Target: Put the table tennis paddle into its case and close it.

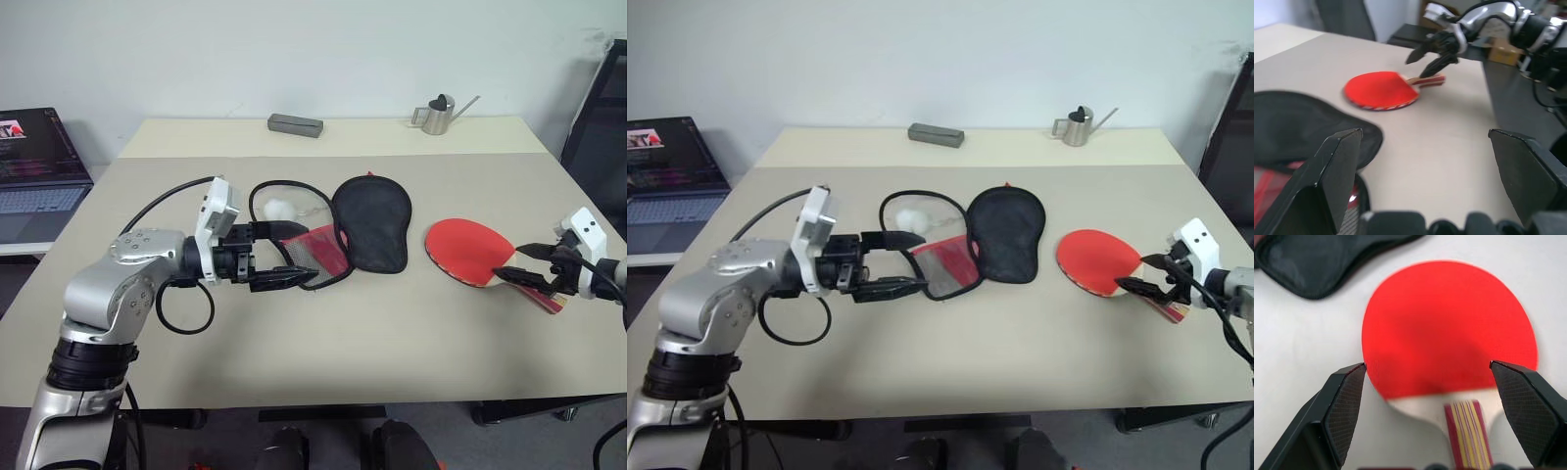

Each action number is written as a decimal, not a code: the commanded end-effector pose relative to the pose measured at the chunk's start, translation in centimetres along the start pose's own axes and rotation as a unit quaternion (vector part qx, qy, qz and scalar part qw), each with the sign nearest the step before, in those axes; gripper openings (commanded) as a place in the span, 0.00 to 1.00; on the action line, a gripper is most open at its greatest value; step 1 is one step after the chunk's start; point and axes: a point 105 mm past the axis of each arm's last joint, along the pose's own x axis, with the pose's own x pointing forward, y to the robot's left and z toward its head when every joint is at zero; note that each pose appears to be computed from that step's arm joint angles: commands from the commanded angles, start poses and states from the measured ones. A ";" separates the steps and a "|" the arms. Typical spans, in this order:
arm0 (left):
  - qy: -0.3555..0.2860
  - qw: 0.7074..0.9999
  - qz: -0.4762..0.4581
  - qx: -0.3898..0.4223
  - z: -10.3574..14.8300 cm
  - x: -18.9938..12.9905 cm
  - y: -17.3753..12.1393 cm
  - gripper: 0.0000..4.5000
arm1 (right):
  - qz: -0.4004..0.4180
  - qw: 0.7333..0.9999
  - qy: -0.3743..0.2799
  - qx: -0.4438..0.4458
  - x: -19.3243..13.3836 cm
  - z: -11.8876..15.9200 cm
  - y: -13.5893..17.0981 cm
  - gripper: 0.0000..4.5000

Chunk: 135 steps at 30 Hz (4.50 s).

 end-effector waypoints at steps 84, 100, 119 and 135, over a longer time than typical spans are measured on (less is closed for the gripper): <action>-0.015 0.989 0.144 0.038 0.5 -4.5 2.3 1.00 | -0.063 0.958 -0.121 0.252 13.5 13.3 12.0 0.25; -0.018 0.988 0.144 0.045 0.7 -4.6 2.5 1.00 | -0.155 0.950 -0.102 0.249 18.2 11.6 11.8 0.25; -0.020 0.988 0.144 0.045 0.7 -4.5 2.5 1.00 | -0.142 0.945 -0.093 0.279 20.2 11.8 14.7 0.44; -0.019 0.987 0.151 0.043 0.6 -4.6 2.6 1.00 | -0.103 0.951 -0.148 0.251 19.1 14.8 16.0 0.99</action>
